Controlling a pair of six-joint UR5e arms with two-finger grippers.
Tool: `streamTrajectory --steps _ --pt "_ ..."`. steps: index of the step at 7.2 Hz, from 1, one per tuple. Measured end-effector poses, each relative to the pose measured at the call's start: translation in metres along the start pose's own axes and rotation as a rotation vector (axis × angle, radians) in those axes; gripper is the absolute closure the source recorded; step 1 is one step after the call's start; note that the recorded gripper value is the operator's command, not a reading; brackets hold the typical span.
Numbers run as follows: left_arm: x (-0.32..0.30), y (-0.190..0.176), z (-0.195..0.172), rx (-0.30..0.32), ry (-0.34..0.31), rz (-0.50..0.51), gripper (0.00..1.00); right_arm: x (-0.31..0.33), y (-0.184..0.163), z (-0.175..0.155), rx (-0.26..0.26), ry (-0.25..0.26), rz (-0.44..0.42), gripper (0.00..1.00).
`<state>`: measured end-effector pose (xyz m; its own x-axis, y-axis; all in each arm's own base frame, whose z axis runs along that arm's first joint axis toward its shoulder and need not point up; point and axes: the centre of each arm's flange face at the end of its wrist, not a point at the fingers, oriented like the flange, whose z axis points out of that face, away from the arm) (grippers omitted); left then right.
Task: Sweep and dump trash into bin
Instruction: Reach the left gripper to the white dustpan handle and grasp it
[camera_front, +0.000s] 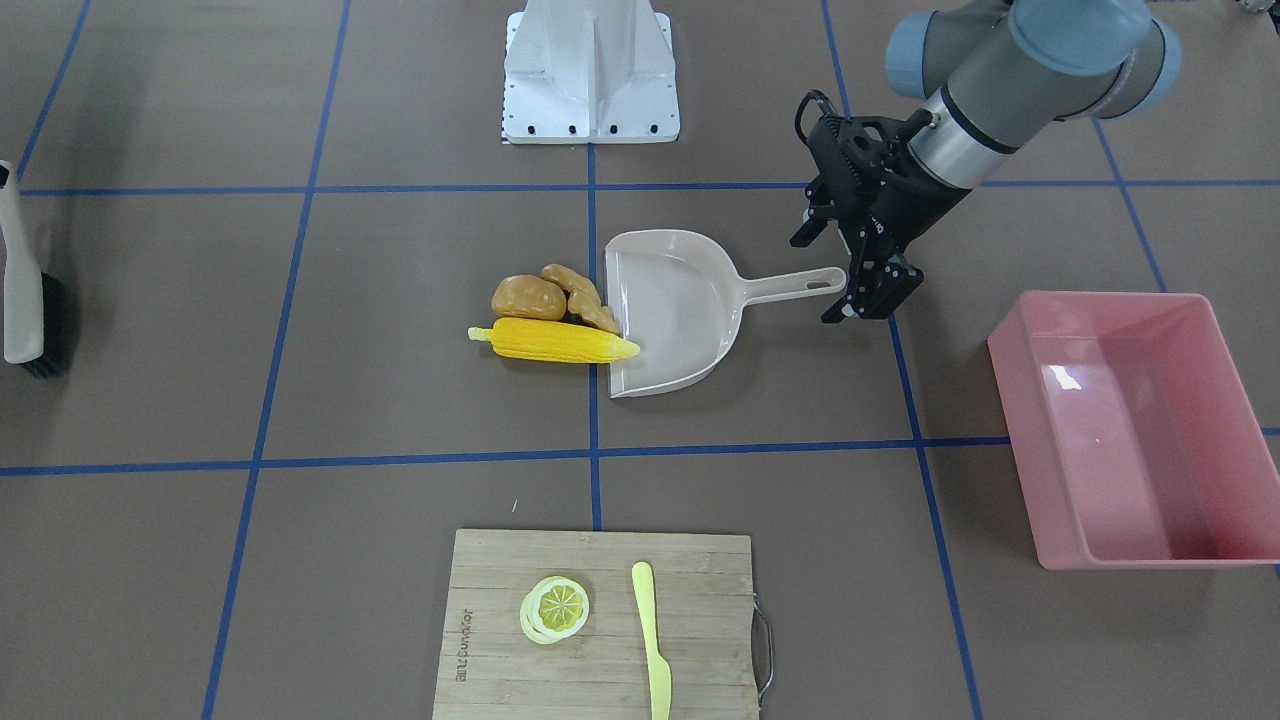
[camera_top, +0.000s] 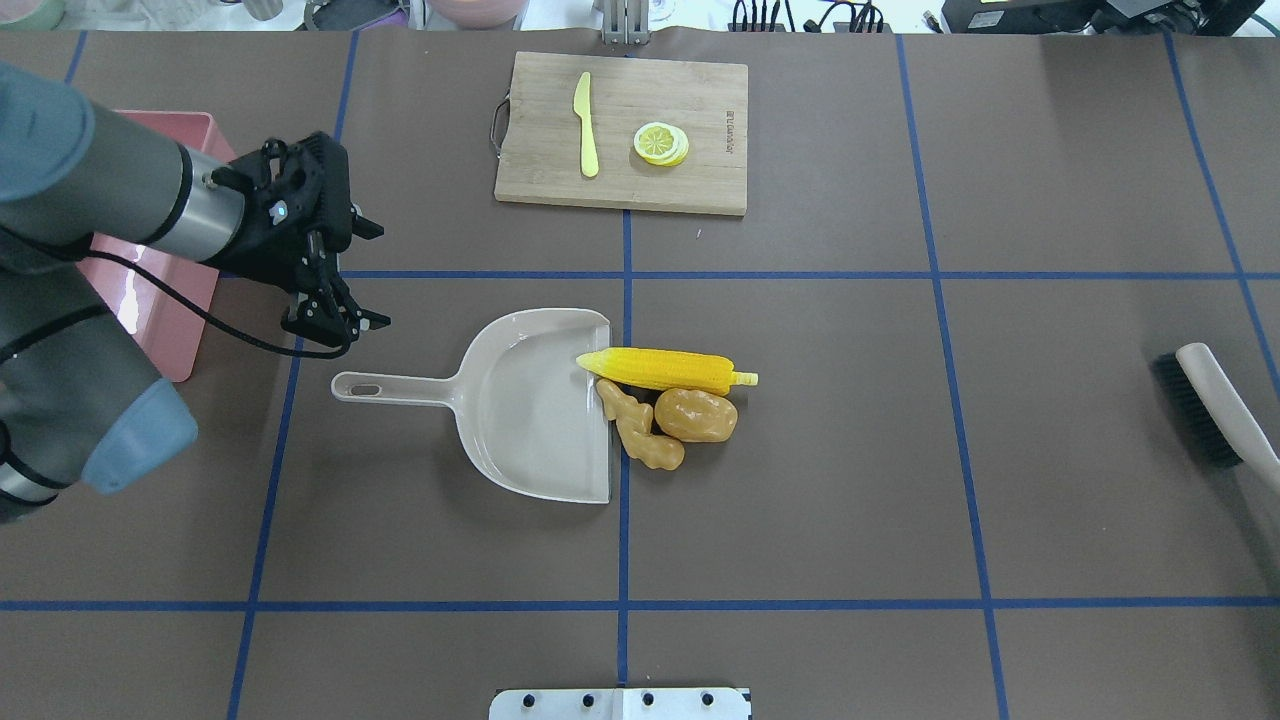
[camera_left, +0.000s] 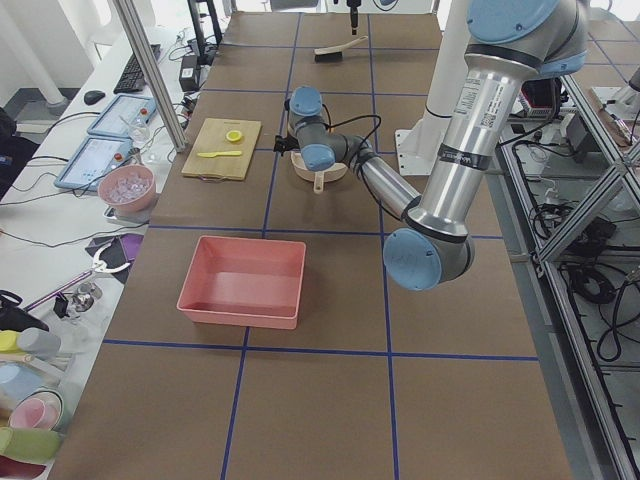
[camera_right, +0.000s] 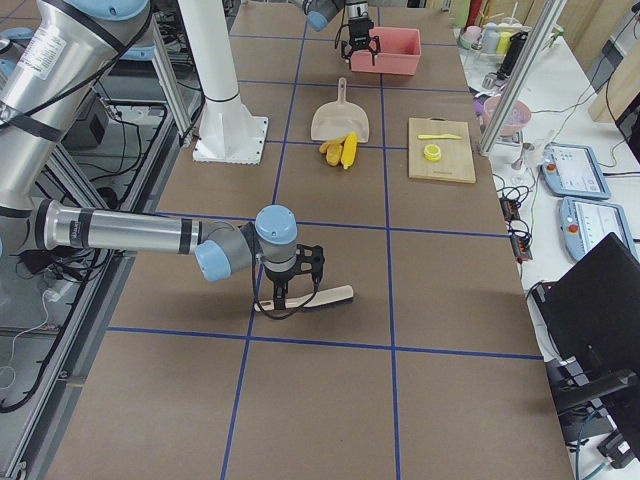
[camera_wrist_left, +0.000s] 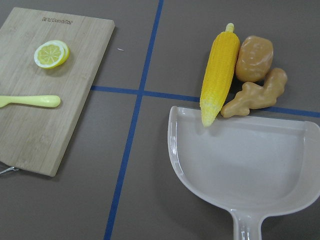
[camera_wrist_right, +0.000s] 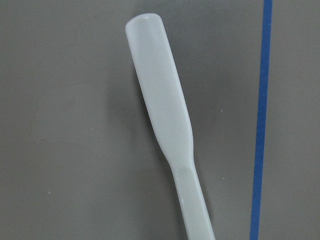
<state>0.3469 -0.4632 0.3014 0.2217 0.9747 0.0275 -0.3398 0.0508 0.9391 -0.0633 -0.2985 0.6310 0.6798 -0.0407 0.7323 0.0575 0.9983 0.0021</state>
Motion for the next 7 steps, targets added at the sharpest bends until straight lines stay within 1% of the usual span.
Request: streamTrajectory --steps 1,2,3,4,5,6,7 --pt "0.017 0.011 0.012 0.011 -0.018 0.026 0.02 0.006 0.004 0.015 -0.009 -0.004 0.008 0.0" --pt "0.038 0.013 0.023 0.045 -0.012 0.056 0.02 0.01 0.008 0.028 -0.023 -0.006 0.005 0.0" --pt "0.055 0.014 0.03 0.079 0.001 0.066 0.02 0.011 0.012 0.038 -0.039 -0.007 -0.007 0.01" --pt "0.067 0.017 0.035 0.095 0.017 0.034 0.02 0.008 0.014 0.045 -0.056 -0.006 -0.023 0.03" --pt "0.073 0.019 0.04 0.097 0.029 -0.012 0.02 0.004 0.015 0.051 -0.071 -0.006 -0.039 0.08" --pt "0.074 0.021 0.046 0.095 0.033 -0.037 0.02 0.0 0.017 0.056 -0.084 0.0 -0.055 0.14" --pt "0.072 0.02 0.053 0.094 0.027 -0.05 0.02 -0.002 0.018 0.061 -0.092 0.013 -0.071 0.24"
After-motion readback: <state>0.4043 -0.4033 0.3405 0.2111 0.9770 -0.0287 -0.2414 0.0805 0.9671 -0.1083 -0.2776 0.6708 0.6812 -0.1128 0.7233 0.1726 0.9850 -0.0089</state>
